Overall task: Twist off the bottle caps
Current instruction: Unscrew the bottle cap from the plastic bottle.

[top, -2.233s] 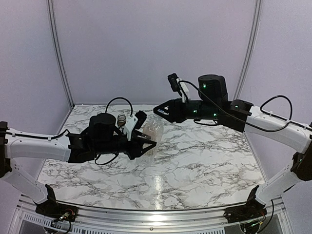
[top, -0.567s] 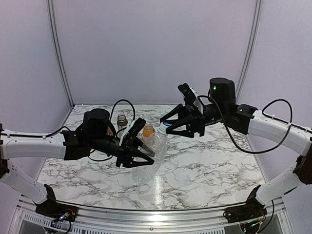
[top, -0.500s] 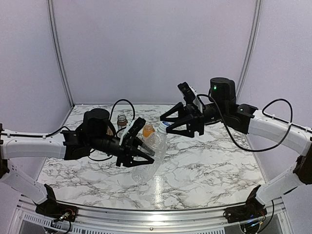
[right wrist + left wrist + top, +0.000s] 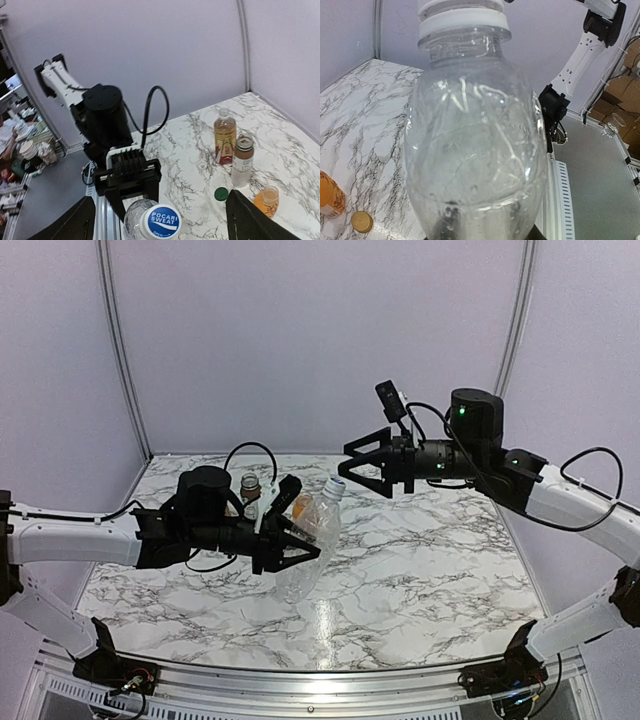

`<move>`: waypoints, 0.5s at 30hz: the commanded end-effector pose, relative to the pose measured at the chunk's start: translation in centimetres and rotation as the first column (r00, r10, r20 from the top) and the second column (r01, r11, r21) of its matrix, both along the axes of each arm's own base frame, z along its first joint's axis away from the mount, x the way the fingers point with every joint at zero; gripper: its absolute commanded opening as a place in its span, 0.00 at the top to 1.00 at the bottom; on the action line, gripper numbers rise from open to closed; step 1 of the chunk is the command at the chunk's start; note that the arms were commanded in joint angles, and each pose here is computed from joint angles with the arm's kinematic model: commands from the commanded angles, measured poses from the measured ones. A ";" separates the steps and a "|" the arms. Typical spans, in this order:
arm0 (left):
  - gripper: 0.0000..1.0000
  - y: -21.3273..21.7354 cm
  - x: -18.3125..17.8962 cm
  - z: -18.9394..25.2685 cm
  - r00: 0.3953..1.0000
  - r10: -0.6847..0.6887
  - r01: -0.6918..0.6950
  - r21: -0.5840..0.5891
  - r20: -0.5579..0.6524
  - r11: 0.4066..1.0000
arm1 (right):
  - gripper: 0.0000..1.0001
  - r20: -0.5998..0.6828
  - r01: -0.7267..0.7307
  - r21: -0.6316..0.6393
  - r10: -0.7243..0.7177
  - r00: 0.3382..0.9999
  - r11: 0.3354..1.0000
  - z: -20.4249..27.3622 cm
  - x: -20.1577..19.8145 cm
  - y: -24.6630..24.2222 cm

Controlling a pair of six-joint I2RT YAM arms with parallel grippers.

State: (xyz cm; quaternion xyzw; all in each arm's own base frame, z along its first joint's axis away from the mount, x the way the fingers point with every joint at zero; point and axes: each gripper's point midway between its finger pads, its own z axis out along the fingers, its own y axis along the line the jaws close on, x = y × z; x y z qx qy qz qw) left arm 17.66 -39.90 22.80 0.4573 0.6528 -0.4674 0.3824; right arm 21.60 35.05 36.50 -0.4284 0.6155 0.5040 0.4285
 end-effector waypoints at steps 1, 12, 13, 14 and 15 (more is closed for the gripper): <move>0.76 -0.4 1.7 0.9 0.994 0.099 -0.098 -0.010 0.040 0.995 | 0.16 -0.093 0.294 0.023 -0.291 0.952 0.956 2.9 3.5 -0.8; 0.73 -0.4 2.7 1.3 0.984 0.175 -0.174 -0.012 0.047 0.985 | 0.22 -0.154 0.352 -0.080 -0.361 0.920 0.933 -0.2 4.1 1.5; 0.73 -0.3 2.7 1.3 0.983 0.179 -0.179 -0.011 0.046 0.984 | 0.24 -0.158 0.348 -0.084 -0.357 0.921 0.934 -0.5 4.0 1.7; 0.73 -0.3 2.7 1.3 0.983 0.180 -0.180 -0.011 0.046 0.984 | 0.26 -0.161 0.344 -0.088 -0.354 0.921 0.935 -0.6 4.0 1.8; 0.73 -0.3 2.8 1.3 0.982 0.184 -0.183 -0.012 0.047 0.983 | 0.28 -0.164 0.337 -0.089 -0.347 0.923 0.937 -0.7 3.9 1.9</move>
